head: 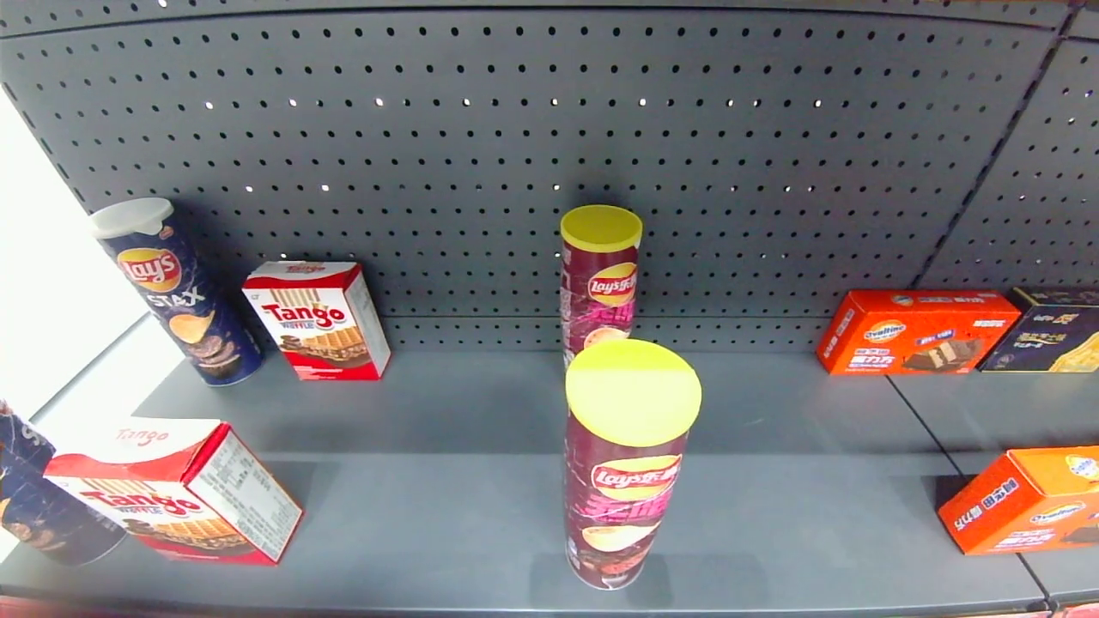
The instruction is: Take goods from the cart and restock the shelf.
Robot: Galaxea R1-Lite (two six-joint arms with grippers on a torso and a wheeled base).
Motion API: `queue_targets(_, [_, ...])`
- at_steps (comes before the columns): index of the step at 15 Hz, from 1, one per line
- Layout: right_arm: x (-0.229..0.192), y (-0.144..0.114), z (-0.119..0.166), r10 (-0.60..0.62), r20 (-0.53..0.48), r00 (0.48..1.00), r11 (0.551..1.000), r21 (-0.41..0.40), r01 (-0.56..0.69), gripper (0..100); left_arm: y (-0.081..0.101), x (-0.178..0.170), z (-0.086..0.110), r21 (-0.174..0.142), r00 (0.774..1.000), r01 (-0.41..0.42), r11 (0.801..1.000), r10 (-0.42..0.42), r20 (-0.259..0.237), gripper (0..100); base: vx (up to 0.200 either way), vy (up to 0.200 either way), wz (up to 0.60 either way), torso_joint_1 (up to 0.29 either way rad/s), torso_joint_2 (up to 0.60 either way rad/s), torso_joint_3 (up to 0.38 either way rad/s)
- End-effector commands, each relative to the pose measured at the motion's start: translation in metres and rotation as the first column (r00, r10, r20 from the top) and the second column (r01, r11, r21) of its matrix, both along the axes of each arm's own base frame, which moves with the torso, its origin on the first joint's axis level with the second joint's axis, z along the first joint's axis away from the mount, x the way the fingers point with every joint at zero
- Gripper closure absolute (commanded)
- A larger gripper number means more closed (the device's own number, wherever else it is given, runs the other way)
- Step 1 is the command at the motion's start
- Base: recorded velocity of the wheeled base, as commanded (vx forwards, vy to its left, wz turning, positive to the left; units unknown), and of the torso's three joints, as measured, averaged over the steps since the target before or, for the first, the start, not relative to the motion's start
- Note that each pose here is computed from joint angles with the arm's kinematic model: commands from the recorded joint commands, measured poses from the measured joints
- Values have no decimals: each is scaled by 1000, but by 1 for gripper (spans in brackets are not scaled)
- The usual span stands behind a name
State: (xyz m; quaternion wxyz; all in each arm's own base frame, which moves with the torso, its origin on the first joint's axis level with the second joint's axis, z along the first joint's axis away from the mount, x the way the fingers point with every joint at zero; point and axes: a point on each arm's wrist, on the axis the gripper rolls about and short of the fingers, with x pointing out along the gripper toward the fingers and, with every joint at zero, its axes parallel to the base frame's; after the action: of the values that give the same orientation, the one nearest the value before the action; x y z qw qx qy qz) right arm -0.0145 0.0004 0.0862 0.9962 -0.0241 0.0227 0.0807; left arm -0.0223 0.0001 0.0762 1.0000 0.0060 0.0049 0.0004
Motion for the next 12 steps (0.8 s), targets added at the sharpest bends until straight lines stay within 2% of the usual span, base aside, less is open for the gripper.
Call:
queue_targets(1, [0, -1, -2, -72, -10, 997, 997, 6, 72, 0, 0, 0, 0, 0, 1000, 1, 1000, -1, 1, 0, 0, 0, 0, 0, 0, 0])
queue_targets(2, [-2, -1, -9, -216, -36, 976, 976, 29, 217, 0, 0, 0, 0, 0, 1000, 1, 1000, -1, -2, 0, 0, 0, 0, 0, 0, 0])
queue_targets(5, [-8, -1, -11, -183, 40, 982, 982, 48, 181, 0, 0, 0, 0, 0, 1000, 1, 1000, -1, -1, 0, 0, 0, 0, 0, 0, 0])
queue_targets(12, [-8, -1, -11, -184, 40, 982, 982, 51, 182, 0, 0, 0, 0, 0, 1000, 9, 1000, -9, 1, 0, 0, 0, 0, 0, 0, 0])
